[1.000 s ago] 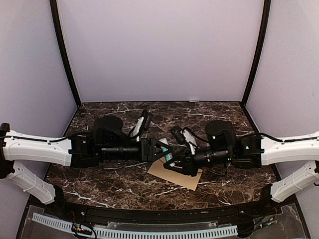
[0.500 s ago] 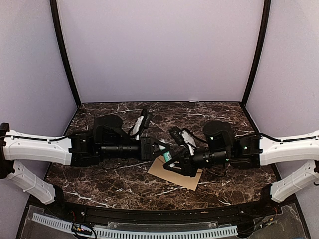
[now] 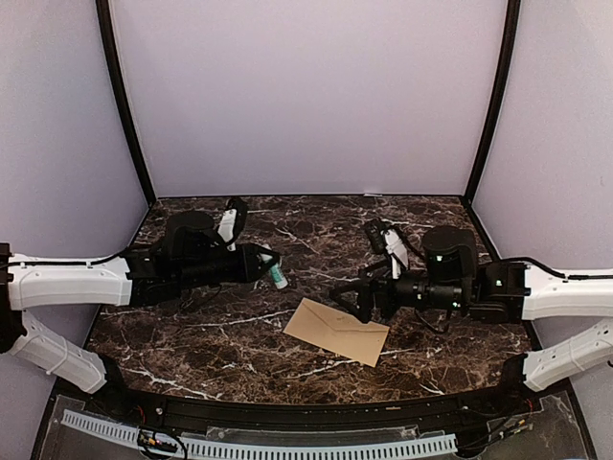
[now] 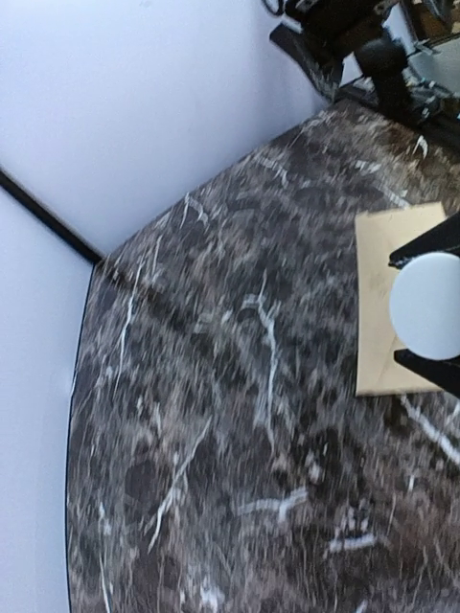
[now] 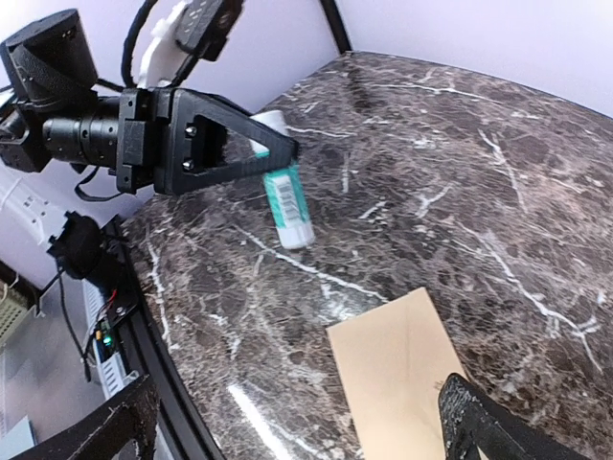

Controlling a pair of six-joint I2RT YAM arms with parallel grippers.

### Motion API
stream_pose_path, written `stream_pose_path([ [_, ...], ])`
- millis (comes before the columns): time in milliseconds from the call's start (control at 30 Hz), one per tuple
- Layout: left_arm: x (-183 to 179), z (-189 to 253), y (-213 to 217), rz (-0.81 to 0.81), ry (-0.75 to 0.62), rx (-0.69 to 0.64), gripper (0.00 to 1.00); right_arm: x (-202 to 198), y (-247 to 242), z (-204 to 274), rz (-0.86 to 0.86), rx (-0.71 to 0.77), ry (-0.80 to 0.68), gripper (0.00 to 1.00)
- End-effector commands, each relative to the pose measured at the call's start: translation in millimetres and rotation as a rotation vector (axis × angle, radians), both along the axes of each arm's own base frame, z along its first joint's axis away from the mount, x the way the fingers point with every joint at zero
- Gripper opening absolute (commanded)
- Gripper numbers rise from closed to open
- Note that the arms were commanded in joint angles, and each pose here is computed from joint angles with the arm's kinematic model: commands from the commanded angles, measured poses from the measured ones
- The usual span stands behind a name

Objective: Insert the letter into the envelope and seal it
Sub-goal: Place the solid glue at the center of the board.

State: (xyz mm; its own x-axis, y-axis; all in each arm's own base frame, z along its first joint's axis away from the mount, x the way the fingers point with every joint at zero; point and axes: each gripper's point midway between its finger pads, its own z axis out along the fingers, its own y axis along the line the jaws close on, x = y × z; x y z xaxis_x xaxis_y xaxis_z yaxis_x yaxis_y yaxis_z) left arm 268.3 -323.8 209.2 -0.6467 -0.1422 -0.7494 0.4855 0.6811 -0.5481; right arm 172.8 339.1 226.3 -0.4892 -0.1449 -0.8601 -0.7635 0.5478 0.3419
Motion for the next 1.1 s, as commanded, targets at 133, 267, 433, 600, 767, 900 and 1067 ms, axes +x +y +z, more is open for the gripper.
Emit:
stream_pose_path([
  [133,71,-34,133,0.442,-0.167,0.228,0.07,59,-78,-30,-0.444,-0.033,0.004,0.99],
  [267,88,-35,176,0.601,-0.227,0.256,0.08,68,-98,-29,-0.502,0.032,0.001,0.99],
  [433,106,-48,200,0.701,-0.223,0.316,0.08,67,-109,-27,-0.522,0.054,-0.019,0.99],
  [600,110,-72,208,0.745,-0.192,0.350,0.10,66,-113,-32,-0.529,0.052,0.005,0.99],
  [767,109,-90,207,0.734,-0.177,0.363,0.11,65,-113,-33,-0.521,0.063,0.017,0.99],
  [900,107,-101,209,0.737,-0.157,0.387,0.14,65,-113,-34,-0.519,0.066,0.024,0.99],
  [1067,102,-119,213,0.736,-0.126,0.410,0.18,67,-112,-35,-0.516,0.072,0.046,0.99],
])
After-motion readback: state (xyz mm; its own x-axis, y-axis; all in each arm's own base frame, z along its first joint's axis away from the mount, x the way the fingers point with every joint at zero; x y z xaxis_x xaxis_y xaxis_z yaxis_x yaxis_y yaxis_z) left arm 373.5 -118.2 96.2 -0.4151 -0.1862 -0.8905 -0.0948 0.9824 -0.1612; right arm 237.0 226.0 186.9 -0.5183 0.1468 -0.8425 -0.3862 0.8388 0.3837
